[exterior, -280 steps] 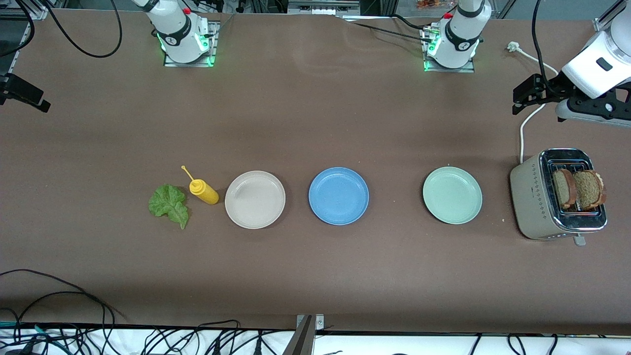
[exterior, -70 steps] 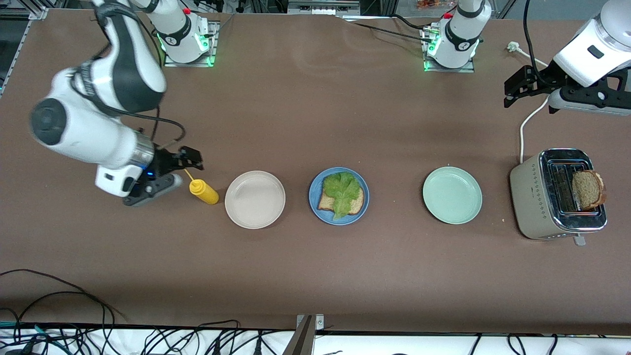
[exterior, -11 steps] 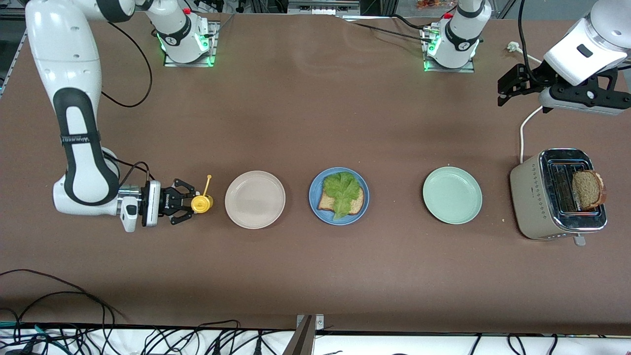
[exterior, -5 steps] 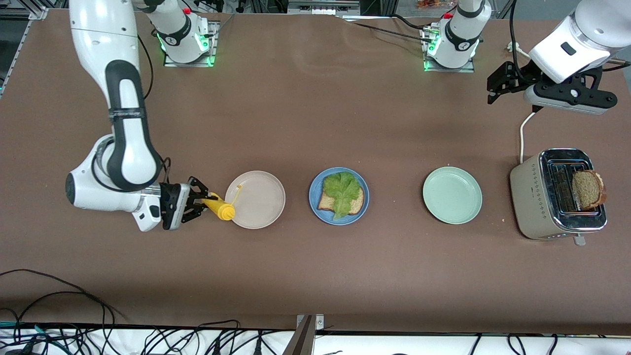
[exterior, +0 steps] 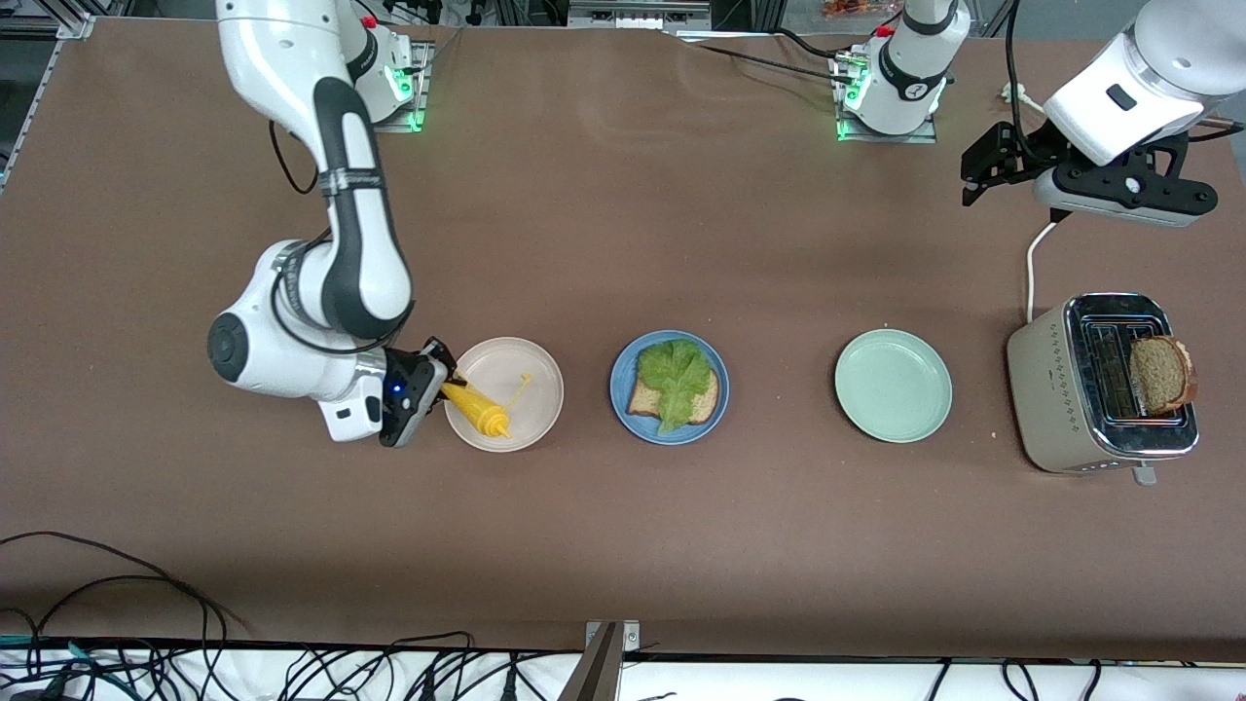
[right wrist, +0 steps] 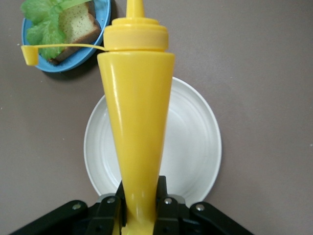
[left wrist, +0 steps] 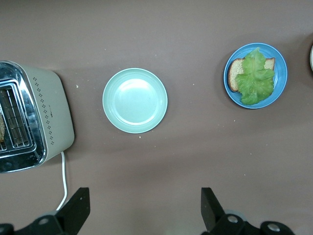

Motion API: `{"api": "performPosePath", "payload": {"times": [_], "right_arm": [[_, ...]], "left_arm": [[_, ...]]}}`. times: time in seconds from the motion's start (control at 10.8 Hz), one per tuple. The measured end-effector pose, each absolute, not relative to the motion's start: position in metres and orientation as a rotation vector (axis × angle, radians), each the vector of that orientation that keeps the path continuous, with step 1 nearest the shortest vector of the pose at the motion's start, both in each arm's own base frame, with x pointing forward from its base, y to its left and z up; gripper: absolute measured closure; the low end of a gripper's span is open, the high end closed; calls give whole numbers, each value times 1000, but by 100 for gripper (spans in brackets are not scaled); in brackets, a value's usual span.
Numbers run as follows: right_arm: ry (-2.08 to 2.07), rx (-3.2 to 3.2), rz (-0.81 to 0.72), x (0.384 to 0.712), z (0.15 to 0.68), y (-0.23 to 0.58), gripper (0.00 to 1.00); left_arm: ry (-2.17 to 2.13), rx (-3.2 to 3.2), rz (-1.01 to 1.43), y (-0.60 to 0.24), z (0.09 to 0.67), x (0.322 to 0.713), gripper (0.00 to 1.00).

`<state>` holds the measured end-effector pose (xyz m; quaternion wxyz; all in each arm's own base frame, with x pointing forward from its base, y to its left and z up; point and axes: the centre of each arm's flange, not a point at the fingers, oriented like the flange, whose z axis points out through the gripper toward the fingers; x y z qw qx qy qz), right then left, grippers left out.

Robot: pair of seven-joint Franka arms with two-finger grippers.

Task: Make sandwich in blue plate with both arms
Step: 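Lift the mustard with the right gripper and carry it over the blue plate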

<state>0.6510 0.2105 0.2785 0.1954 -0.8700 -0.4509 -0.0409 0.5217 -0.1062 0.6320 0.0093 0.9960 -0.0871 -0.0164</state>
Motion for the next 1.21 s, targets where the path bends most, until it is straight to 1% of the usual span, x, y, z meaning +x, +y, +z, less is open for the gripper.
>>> {"api": "performPosePath", "payload": {"times": [0.37, 0.74, 0.93, 1.21], "right_arm": [[-1192, -2631, -9, 629, 304, 265, 76], [-1174, -2821, 151, 595, 337, 324, 76], [-1194, -2931, 263, 571, 354, 362, 76], [-1252, -3123, 389, 518, 368, 446, 76]], "left_arm": [[-265, 3111, -53, -104, 631, 522, 0], [-277, 3110, -56, -108, 631, 522, 0], [-302, 3109, -57, -117, 630, 520, 0], [-295, 3110, -57, -115, 630, 520, 0]]}}
